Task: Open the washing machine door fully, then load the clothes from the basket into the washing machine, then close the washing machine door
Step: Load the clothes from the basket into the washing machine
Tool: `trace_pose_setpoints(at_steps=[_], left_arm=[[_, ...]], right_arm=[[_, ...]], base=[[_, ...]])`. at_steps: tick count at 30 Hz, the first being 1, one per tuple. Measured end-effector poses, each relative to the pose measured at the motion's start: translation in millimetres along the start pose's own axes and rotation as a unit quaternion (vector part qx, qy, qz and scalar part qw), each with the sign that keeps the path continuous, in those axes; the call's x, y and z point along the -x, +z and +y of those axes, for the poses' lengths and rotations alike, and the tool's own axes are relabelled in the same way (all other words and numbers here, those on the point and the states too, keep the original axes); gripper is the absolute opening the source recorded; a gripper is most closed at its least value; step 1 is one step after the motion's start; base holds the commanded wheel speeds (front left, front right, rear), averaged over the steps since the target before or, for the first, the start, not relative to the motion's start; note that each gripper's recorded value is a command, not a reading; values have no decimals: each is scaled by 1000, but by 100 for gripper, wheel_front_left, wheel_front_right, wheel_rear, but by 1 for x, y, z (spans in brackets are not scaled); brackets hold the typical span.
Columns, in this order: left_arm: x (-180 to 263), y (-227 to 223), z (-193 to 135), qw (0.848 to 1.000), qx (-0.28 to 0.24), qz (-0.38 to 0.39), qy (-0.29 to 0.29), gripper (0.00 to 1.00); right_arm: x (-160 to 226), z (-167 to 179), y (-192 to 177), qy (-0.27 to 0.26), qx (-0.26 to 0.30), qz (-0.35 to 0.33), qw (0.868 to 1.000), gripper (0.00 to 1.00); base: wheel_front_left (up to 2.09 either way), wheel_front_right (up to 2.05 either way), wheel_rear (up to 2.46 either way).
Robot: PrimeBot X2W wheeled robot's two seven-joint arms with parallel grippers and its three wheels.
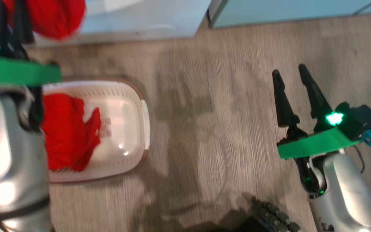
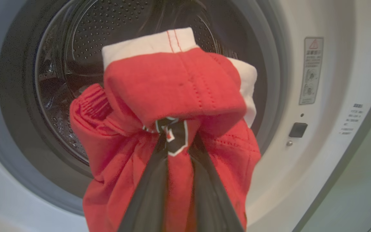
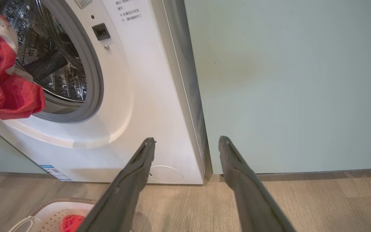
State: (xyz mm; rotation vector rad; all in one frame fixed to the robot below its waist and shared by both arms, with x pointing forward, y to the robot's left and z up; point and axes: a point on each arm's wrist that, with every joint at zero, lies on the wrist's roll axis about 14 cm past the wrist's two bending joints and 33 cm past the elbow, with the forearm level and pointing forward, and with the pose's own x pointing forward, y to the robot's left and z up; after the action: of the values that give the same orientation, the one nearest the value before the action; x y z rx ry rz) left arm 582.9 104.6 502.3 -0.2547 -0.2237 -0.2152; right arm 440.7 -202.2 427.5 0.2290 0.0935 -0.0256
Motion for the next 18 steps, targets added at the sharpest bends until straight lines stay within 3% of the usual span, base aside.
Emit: trace_pose_setpoints(at_steps=[18], left_arm=[[-157,-70,36,996,-79,7,-45,0]], right_arm=[[-29,-29,-65,-25,11,67,997,100]], base=[[0,0,0]])
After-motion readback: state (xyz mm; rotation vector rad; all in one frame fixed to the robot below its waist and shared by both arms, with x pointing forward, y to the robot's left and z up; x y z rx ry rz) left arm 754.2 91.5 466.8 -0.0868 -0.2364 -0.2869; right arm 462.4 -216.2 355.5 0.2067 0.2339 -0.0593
